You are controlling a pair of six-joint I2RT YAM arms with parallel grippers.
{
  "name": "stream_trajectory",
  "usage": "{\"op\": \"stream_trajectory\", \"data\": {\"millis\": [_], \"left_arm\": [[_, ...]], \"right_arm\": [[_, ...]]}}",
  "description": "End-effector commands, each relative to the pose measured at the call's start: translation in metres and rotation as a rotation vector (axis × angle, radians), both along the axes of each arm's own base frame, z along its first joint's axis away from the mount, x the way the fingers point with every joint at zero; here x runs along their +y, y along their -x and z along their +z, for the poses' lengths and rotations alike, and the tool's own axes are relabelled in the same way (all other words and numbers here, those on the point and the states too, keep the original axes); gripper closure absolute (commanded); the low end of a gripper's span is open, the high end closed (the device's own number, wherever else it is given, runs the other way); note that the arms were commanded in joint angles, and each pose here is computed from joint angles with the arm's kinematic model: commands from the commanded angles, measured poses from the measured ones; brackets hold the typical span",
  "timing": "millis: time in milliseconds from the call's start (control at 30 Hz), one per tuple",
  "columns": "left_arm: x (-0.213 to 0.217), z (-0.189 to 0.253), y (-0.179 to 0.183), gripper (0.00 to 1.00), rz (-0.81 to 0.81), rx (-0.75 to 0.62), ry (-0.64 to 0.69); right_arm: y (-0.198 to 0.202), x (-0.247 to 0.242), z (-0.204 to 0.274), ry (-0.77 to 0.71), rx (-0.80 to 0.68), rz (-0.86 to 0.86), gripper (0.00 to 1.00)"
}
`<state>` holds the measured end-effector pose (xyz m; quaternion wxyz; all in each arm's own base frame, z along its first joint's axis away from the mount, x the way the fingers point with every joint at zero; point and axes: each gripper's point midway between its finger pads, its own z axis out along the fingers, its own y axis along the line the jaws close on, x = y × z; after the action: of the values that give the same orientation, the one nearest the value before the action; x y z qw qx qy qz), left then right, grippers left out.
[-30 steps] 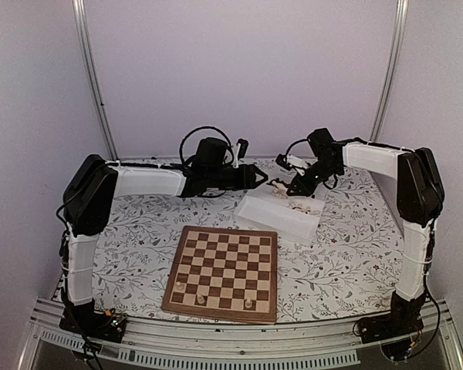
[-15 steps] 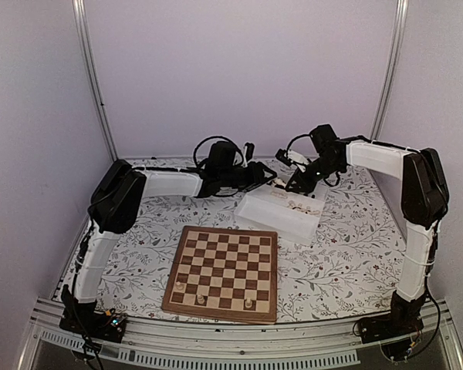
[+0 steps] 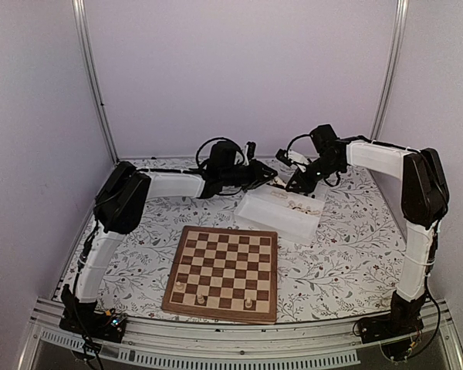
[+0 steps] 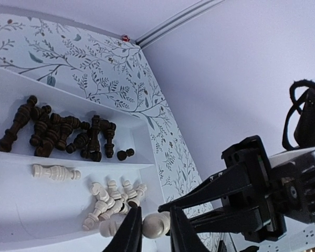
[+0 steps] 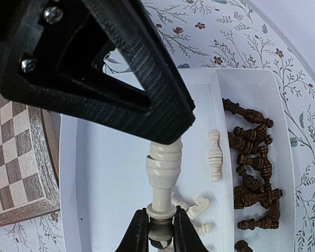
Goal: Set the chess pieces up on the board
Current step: Pick up the chess piece from the storage box, then place the chess piece on the chessboard.
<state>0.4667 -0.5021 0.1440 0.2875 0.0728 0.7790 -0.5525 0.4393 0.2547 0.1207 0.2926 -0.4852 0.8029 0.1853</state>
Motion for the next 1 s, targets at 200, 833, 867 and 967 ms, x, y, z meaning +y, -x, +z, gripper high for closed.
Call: {"op": "stream_trajectory", "data": {"millis": [200,833,867,967], "left_arm": [[-0.003,0.025,-0.012,0.99,0.004,-0.087,0.072],[0.038,0.040,0.025,1.00,-0.003,-0.280,-0.211],[0.044,0.039,0.033,1.00,-0.010,-0.305,-0.259],[0.062,0.046,0.062,1.00,-0.015,-0.399,-0.385]], "right_arm": [[-0.010,-0.017,0.004,0.020,-0.025,-0.061,0.93],[-0.013,-0.042,-0.057,0.014,0.164,-0.138,0.92],[-0.011,-0.042,-0.058,0.012,0.167,-0.138,0.92],[-0.009,-0.043,-0.060,0.008,0.166,-0.135,0.92]]}}
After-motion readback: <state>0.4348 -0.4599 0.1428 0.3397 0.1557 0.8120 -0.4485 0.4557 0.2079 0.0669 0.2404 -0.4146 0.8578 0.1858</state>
